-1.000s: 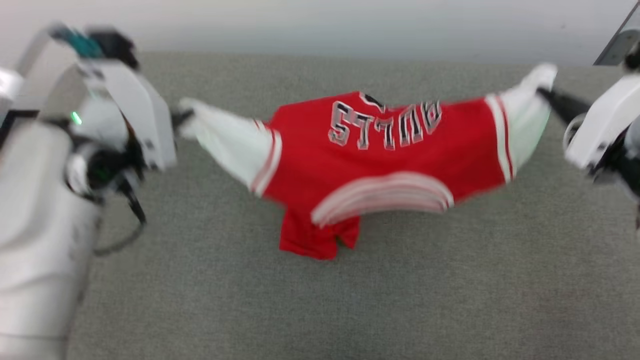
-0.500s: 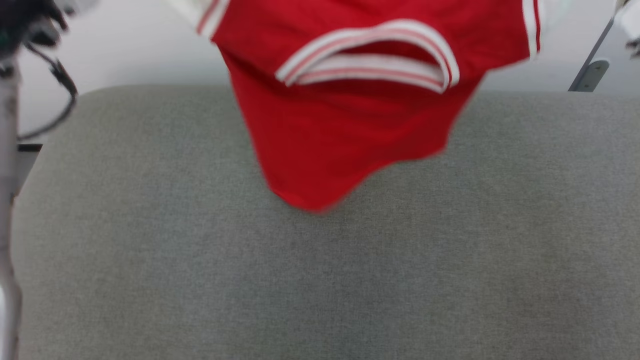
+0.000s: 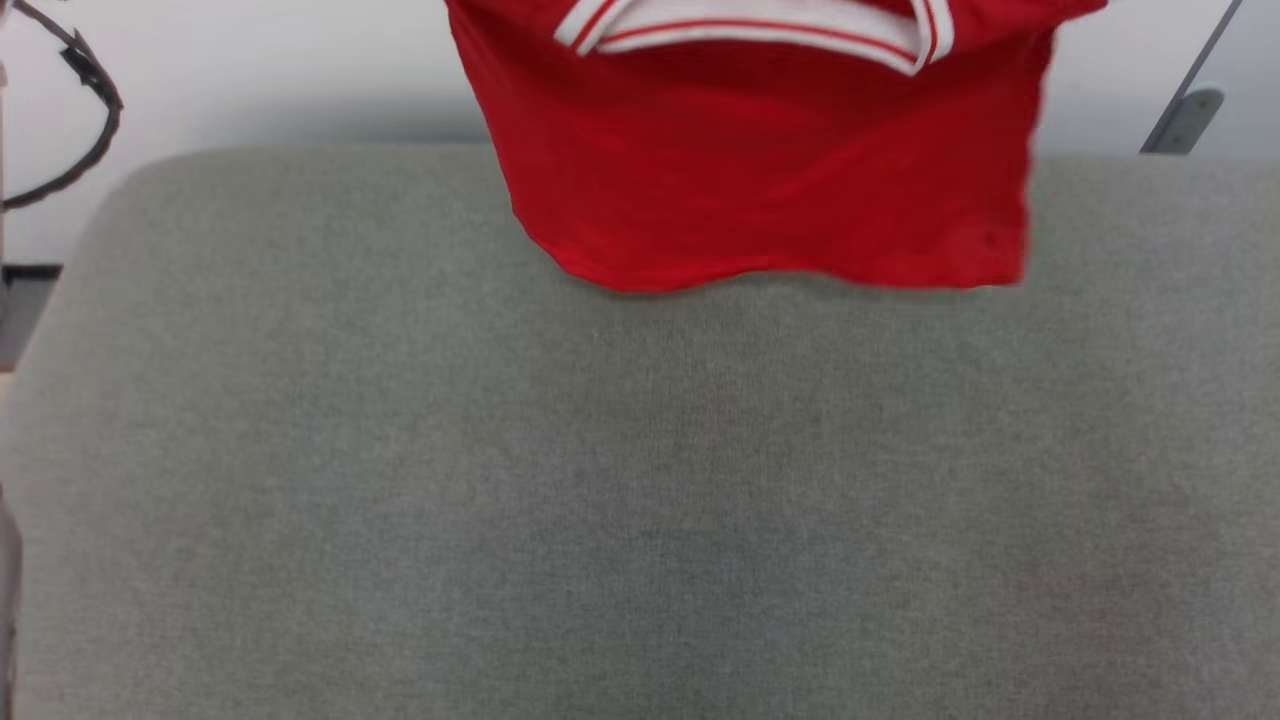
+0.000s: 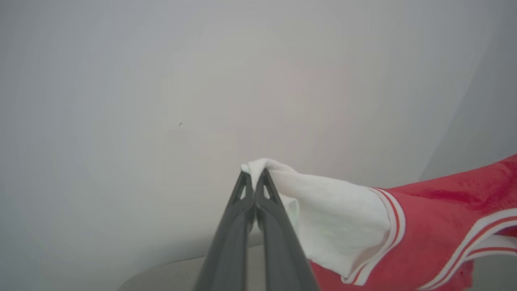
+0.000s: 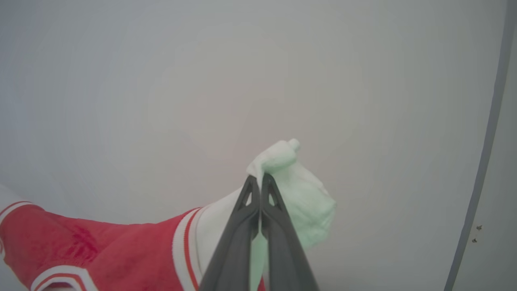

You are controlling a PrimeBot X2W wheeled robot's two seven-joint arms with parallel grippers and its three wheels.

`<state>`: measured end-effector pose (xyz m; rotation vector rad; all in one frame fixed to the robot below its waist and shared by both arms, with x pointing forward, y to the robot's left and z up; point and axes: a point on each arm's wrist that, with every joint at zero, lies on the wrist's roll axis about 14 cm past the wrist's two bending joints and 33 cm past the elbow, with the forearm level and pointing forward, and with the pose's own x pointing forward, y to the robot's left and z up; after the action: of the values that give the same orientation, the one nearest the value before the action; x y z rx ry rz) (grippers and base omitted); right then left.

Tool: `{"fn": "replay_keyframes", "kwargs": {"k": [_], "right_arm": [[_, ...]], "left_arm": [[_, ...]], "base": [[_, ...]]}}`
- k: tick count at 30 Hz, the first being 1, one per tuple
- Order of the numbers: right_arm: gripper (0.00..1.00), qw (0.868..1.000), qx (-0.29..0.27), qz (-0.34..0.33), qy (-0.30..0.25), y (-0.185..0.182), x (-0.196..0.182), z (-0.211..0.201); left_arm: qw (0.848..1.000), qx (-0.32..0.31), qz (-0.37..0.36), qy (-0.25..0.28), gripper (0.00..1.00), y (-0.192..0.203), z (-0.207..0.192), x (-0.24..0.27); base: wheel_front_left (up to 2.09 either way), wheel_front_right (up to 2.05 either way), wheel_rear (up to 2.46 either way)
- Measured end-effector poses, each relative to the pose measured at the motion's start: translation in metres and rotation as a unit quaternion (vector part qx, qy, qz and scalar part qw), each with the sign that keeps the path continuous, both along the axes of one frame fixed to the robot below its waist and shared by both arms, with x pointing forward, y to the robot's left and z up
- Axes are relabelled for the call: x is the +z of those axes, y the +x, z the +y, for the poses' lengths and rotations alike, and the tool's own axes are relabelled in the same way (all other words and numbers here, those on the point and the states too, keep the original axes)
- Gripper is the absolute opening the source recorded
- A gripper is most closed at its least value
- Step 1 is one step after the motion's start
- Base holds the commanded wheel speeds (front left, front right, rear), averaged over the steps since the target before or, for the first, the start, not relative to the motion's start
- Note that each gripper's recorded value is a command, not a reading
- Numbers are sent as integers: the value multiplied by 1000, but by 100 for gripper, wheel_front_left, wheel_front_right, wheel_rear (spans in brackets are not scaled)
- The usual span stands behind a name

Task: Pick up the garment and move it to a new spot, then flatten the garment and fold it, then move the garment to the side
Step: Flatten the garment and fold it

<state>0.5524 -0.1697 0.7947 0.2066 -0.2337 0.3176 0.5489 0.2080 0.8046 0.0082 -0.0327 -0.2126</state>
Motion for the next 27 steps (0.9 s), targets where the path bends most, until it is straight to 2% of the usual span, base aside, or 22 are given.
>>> {"fn": "replay_keyframes", "kwargs": {"k": [12, 15, 20, 23, 25, 27], "right_arm": [[0, 998, -48, -18, -21, 69, -41, -11], [0, 995, -70, -62, -36, 87, -40, -15], [0, 976, -106, -170, -83, 107, -30, -22], [0, 971, -99, -171, -134, 122, -55, -12], [0, 970, -83, -166, -160, 128, -80, 1], [0, 973, -63, -130, -181, 132, -126, 9]], "left_arm": [[1000, -8, -17, 10, 0, 74, -25, -36], [998, 1, -58, 14, 0, 94, -30, -30], [985, 21, -170, -2, 0, 120, -31, -9], [977, 16, -212, 9, 0, 133, -35, -21], [979, 5, -205, 14, 0, 143, -40, -49], [984, 6, -178, 21, 0, 151, -36, -86]], "base": [[0, 0, 0], [0, 0, 0], [0, 0, 0], [0, 0, 0], [0, 0, 0], [0, 0, 0]]}}
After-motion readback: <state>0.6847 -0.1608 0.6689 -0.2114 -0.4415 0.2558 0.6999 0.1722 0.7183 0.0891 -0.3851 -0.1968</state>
